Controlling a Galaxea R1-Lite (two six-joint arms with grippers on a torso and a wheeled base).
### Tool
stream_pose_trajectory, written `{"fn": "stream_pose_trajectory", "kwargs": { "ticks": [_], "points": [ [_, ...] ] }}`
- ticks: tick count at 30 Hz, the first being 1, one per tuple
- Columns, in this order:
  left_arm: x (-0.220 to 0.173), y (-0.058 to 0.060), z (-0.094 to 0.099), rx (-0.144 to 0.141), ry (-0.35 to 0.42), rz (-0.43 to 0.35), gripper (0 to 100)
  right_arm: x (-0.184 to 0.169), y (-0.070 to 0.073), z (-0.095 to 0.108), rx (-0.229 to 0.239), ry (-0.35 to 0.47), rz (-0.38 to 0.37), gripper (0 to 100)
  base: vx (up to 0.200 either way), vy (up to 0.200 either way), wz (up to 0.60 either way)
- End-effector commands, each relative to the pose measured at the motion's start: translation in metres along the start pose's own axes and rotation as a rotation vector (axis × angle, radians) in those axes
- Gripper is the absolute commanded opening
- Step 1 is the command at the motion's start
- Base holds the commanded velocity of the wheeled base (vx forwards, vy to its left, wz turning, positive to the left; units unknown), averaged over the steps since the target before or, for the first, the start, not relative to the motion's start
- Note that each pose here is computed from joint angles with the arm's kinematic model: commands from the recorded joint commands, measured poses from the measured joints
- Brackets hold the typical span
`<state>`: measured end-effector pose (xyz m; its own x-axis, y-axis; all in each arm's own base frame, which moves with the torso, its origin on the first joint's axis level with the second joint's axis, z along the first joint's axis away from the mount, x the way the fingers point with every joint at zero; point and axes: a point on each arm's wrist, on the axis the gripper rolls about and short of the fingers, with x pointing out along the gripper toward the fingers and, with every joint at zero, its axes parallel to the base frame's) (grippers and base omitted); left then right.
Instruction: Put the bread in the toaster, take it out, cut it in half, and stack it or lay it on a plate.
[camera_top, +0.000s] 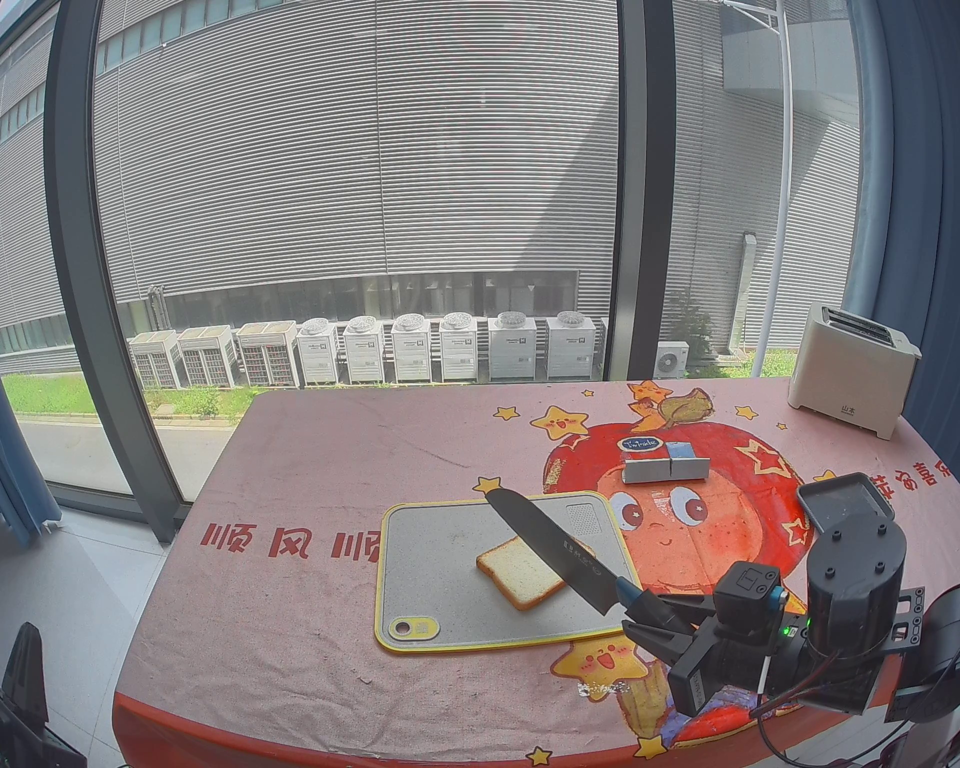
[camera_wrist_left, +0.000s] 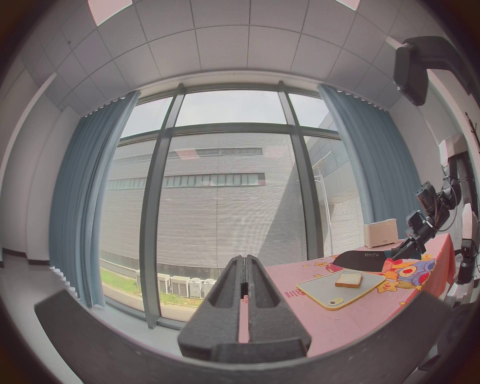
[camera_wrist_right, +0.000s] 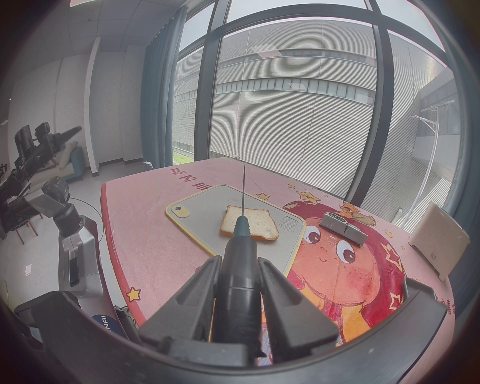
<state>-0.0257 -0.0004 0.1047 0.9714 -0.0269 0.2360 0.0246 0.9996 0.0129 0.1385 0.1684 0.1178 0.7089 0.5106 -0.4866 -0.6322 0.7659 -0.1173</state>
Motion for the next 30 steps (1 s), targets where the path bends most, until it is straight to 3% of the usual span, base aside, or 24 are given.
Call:
{"fn": "stream_pose_trajectory", "kwargs": {
  "ticks": [1,4,9,13,16,25,30],
  "points": [
    [-0.001,0.0,-0.002,0.018,-0.027,-0.014,0,0.0,0.0,-0.001,-0.002,0.003,0.003,0,0.0,0.0,0.0],
    [-0.002,-0.001,0.004,0.035,-0.051,-0.061,0,-0.001,0.001,-0.001,-0.002,0.001,0.006,0,0.0,0.0,0.0],
    [0.012,-0.002,0.044,0.04,-0.064,-0.12,0,0.002,0.001,-0.001,0.001,0.008,0.0,0,0.0,0.0,0.0],
    [0.031,-0.002,0.071,0.06,-0.062,-0.17,0,0.004,0.0,0.001,0.02,0.004,-0.002,0,0.0,0.0,0.0],
    [0.043,-0.004,0.085,0.045,-0.048,-0.275,0,0.005,0.0,0.002,0.034,0.001,-0.002,0,0.0,0.0,0.0],
    [0.081,-0.005,0.085,0.016,0.108,-0.356,0,0.009,0.001,0.005,0.043,0.004,-0.004,0,0.0,0.0,0.0],
    [0.1,-0.008,0.1,0.004,0.117,-0.483,0,0.008,0.001,0.006,0.044,-0.004,-0.004,0,0.0,0.0,0.0]
  ]
}}
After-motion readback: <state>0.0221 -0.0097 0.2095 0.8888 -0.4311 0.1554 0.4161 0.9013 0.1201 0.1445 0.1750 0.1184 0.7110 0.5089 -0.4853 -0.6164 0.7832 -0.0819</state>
